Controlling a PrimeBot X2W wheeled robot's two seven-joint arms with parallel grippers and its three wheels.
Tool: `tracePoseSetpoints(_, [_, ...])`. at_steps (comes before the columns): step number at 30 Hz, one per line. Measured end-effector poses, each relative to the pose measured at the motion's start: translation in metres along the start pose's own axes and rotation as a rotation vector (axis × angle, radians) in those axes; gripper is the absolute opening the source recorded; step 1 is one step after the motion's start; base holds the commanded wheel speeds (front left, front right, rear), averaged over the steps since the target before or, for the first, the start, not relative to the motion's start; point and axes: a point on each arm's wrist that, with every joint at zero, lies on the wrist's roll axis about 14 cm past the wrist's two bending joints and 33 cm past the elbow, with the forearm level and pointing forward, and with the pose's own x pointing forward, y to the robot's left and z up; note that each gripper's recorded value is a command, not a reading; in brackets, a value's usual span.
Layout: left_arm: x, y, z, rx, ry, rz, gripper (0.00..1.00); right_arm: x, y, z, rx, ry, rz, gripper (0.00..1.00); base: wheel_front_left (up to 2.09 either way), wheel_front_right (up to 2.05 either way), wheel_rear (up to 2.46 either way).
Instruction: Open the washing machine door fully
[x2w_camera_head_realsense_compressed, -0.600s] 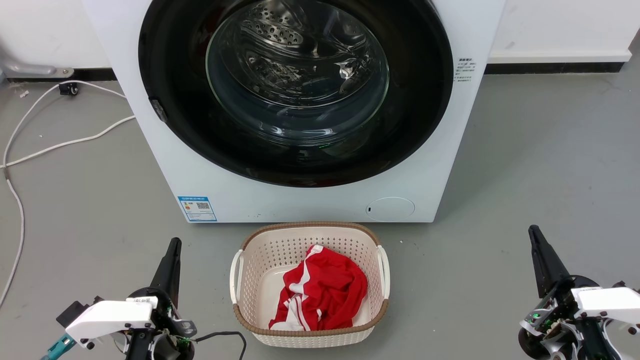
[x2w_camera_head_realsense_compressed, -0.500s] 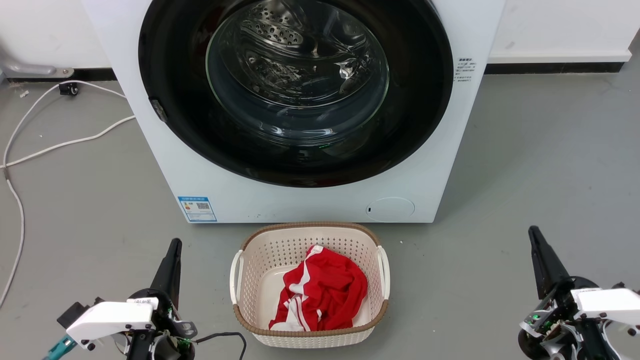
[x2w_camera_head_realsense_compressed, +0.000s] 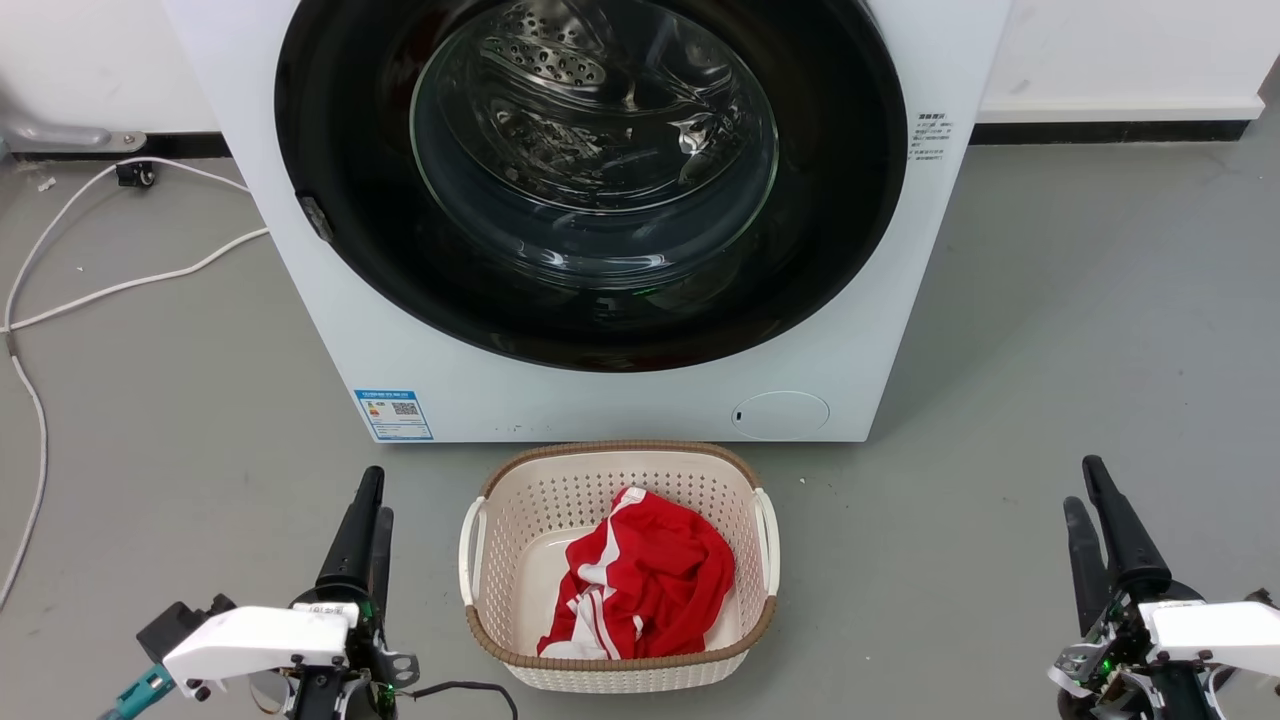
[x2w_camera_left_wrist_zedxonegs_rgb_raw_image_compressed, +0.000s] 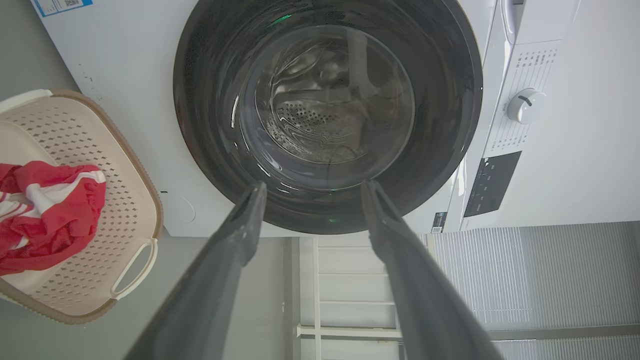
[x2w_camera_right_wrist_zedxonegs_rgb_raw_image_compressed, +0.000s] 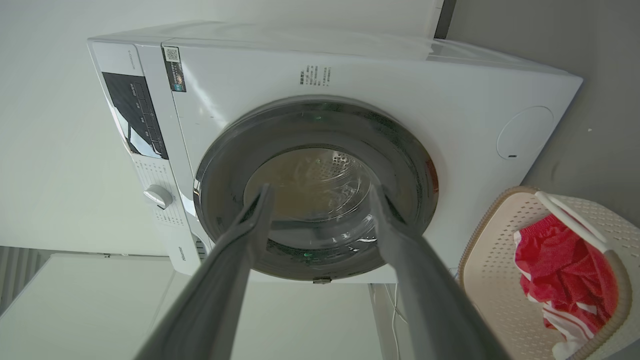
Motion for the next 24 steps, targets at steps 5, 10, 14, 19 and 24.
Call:
tracePoseSetpoints(5, [0.002,-0.011,-0.001,0.112,-0.005,-0.032,1.0,-0.001,0.006,0.003,-0.128,-0.012,0.017,1.0,0.0,0.0,0.0])
tracePoseSetpoints(10, [0.003,-0.02,-0.003,0.239,-0.007,-0.058,1.0,-0.001,0.015,0.002,-0.279,-0.016,0.043,1.0,0.0,0.0,0.0])
tracePoseSetpoints(14, [0.004,-0.023,-0.008,0.335,0.003,-0.066,1.0,-0.003,0.017,0.0,-0.392,-0.012,0.051,1.0,0.0,0.0,0.0])
tracePoseSetpoints(19, [0.004,-0.022,-0.014,0.446,0.011,-0.061,1.0,-0.005,0.018,-0.004,-0.519,-0.008,0.059,1.0,0.0,0.0,0.0])
tracePoseSetpoints(24, [0.005,-0.021,-0.02,0.552,0.021,-0.061,1.0,-0.008,0.016,-0.006,-0.624,-0.004,0.059,1.0,0.0,0.0,0.0])
